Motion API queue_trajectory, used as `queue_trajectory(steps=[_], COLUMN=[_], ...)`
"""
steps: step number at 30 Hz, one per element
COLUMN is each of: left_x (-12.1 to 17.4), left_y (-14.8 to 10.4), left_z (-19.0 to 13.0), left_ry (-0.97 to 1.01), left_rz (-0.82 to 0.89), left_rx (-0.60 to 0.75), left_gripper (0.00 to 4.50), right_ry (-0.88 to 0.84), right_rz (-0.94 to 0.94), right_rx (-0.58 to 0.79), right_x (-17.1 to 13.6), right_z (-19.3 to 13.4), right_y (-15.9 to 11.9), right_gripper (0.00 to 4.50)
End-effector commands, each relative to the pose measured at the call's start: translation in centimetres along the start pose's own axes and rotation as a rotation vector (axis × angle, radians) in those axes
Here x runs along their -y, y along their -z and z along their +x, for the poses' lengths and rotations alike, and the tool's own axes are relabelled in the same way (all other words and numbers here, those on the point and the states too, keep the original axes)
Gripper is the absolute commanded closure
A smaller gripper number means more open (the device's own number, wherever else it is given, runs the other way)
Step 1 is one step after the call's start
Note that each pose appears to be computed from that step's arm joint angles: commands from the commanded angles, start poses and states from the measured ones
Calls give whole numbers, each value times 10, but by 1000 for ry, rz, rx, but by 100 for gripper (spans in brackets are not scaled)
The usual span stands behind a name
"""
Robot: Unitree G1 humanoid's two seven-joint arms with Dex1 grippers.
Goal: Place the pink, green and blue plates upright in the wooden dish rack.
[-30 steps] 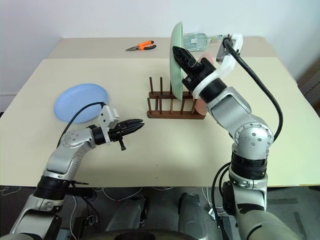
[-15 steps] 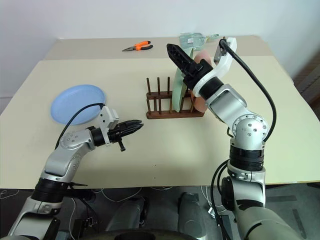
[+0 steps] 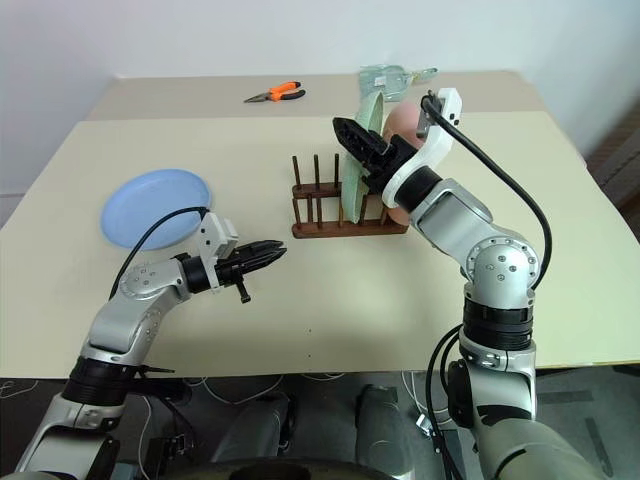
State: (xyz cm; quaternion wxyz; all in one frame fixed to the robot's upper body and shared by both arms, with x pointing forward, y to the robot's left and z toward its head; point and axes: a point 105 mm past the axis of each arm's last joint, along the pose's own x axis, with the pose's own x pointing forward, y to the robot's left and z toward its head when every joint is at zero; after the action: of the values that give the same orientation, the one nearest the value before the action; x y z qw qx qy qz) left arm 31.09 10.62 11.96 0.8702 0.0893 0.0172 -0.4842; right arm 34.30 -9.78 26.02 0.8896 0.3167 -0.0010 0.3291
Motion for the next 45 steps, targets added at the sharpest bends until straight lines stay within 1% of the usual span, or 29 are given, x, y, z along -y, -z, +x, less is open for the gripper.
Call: queue_trajectory(steps=[1,2,13,17,23,27,30,34,45], left_x=[0,0,0,-1,-3,-4,-4,-1,1], left_y=[-17,-18,-18,-18,-15,-14,-13,-13,-11], left_z=[1,1,2,1,-2,-2,-1,-2,-8], left_ry=[0,0,-6,-9,-14,-14,-13,-12,-19], left_rz=[35,34,29,28,24,23,24,24,22], left_rx=[50,50,51,50,40,38,38,38,27], left_gripper=[401,401,401,401,401,401,401,401,401], right_ry=[-55,-57,-63,-97,-306,-383,-396,-388,-396], right_rz=[-13,-9,32,55,19,26,28,39,60], right_rx=[43,45,77,106,146,130,86,42,-40], right_x=[-16,-17,-25,-33,-73,-83,-78,-63,-37], right_z=[-3,-3,-6,-10,-27,-29,-24,-17,1], right_y=[-12,-13,-22,-31,-52,-54,-48,-41,-29], right_gripper=[399,445,445,445,445,445,445,445,445])
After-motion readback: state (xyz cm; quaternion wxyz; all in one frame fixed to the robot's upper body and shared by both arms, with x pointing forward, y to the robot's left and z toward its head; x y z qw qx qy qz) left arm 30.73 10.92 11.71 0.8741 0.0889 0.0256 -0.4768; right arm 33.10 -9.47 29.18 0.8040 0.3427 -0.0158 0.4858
